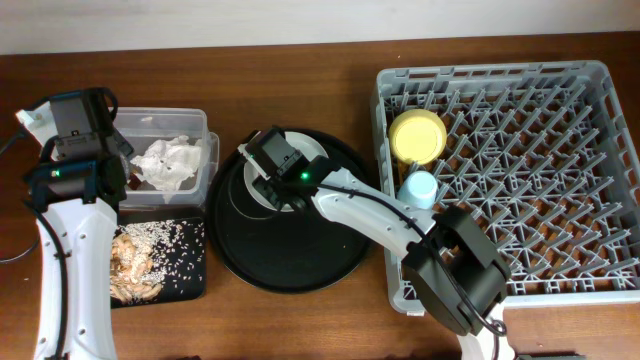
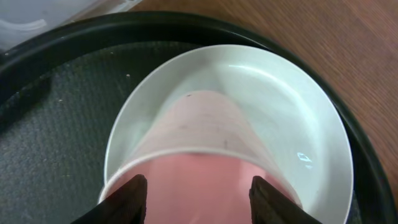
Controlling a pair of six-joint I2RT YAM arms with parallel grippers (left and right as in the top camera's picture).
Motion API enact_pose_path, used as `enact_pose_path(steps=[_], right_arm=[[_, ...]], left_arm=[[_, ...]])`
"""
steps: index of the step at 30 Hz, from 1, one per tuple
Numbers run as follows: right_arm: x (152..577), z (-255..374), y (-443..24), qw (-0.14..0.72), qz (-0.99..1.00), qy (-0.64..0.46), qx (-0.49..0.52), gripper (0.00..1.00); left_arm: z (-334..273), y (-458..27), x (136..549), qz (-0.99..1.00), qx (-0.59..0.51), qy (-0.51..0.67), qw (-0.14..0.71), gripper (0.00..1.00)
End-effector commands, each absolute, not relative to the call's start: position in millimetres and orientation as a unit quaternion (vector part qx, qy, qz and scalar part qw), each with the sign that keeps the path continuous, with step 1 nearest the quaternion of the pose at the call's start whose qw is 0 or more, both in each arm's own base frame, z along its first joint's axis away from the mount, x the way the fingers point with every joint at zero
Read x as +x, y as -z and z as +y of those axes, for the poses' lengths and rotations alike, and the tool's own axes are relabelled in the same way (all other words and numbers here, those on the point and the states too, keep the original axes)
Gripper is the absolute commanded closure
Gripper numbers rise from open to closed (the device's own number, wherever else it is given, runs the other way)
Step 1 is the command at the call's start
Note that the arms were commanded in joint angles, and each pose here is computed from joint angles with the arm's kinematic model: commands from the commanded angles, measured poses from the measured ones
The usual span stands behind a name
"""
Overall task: Sort waste into correct bins and load items into the dishwasher rack
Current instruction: 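Grasp the pink cup with the right gripper and place it in the rack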
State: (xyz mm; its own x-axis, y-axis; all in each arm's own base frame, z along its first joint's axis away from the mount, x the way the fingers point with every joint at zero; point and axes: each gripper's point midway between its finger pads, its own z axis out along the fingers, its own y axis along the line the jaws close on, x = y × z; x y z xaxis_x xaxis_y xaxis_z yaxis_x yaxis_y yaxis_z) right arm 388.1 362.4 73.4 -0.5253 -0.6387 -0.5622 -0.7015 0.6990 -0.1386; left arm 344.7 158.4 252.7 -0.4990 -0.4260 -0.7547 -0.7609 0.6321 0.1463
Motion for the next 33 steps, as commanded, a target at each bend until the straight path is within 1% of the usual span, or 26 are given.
enact_pose_path(steps=[1, 2, 3, 5, 7, 8, 9, 11, 12, 13, 17, 19, 21, 23, 24, 27, 28, 29, 33], right_arm=[[392.7, 367.4, -122.9, 0.345, 0.860, -0.072, -0.370, 0.43], [397.2, 363.1, -126.9, 0.349, 0.861, -0.072, -0.364, 0.41], [401.8, 358.2, -126.8, 0.350, 0.863, -0.070, -0.358, 0.34], [405.2, 358.6, -130.5, 0.355, 0.861, -0.074, -0.356, 0.27], [407.7, 368.6, -142.8, 0.367, 0.853, -0.099, -0.358, 0.24], [396.2, 386.9, -155.8, 0.357, 0.841, -0.151, -0.378, 0.25], [385.1, 401.4, -170.4, 0.348, 0.829, -0.191, -0.394, 0.29], [377.7, 411.7, -183.7, 0.349, 0.821, -0.203, -0.404, 0.35], [369.6, 418.0, -182.7, 0.345, 0.818, -0.205, -0.412, 0.40], [361.1, 424.6, -174.8, 0.335, 0.817, -0.204, -0.423, 0.47], [368.0, 425.8, -123.2, 0.308, 0.835, -0.169, -0.423, 0.52], [373.9, 423.1, -101.6, 0.300, 0.844, -0.148, -0.420, 0.59], [380.3, 417.3, -94.3, 0.303, 0.849, -0.125, -0.413, 0.61], [382.9, 414.8, -94.3, 0.307, 0.851, -0.115, -0.410, 0.69], [382.4, 414.2, -93.2, 0.305, 0.852, -0.115, -0.411, 0.71], [382.9, 414.8, -93.8, 0.307, 0.851, -0.115, -0.410, 0.70], [382.2, 414.0, -91.1, 0.304, 0.852, -0.114, -0.411, 0.64], [382.8, 414.2, -85.0, 0.303, 0.852, -0.113, -0.411, 0.62], [390.6, 410.6, -84.4, 0.309, 0.854, -0.110, -0.404, 0.62]], left_arm=[[161.0, -258.9, 343.3, 0.828, -0.357, -0.245, 0.356, 0.01], [161.0, -258.9, 343.3, 0.828, -0.357, -0.245, 0.356, 0.01], [161.0, -258.9, 343.3, 0.828, -0.357, -0.245, 0.356, 0.01], [161.0, -258.9, 343.3, 0.828, -0.357, -0.245, 0.356, 0.01], [161.0, -259.0, 343.3, 0.828, -0.357, -0.245, 0.357, 0.01], [161.0, -259.0, 343.3, 0.828, -0.357, -0.245, 0.357, 0.01], [161.0, -259.0, 343.3, 0.828, -0.357, -0.245, 0.357, 0.01], [161.0, -259.0, 343.3, 0.828, -0.357, -0.245, 0.357, 0.01], [161.0, -259.0, 343.3, 0.828, -0.357, -0.245, 0.357, 0.01], [161.0, -259.0, 343.3, 0.828, -0.357, -0.245, 0.357, 0.01], [161.0, -259.0, 343.3, 0.828, -0.357, -0.245, 0.357, 0.01], [161.0, -258.9, 343.3, 0.828, -0.357, -0.245, 0.356, 0.01], [161.0, -258.9, 343.3, 0.828, -0.357, -0.245, 0.356, 0.01], [161.0, -258.9, 343.3, 0.828, -0.357, -0.245, 0.356, 0.01], [161.0, -259.0, 343.3, 0.828, -0.357, -0.245, 0.357, 0.01], [161.0, -259.0, 343.3, 0.828, -0.357, -0.245, 0.357, 0.01], [161.0, -259.0, 343.3, 0.828, -0.357, -0.245, 0.357, 0.01], [161.0, -259.0, 343.3, 0.828, -0.357, -0.245, 0.357, 0.01], [161.0, -258.9, 343.3, 0.828, -0.357, -0.245, 0.356, 0.01]])
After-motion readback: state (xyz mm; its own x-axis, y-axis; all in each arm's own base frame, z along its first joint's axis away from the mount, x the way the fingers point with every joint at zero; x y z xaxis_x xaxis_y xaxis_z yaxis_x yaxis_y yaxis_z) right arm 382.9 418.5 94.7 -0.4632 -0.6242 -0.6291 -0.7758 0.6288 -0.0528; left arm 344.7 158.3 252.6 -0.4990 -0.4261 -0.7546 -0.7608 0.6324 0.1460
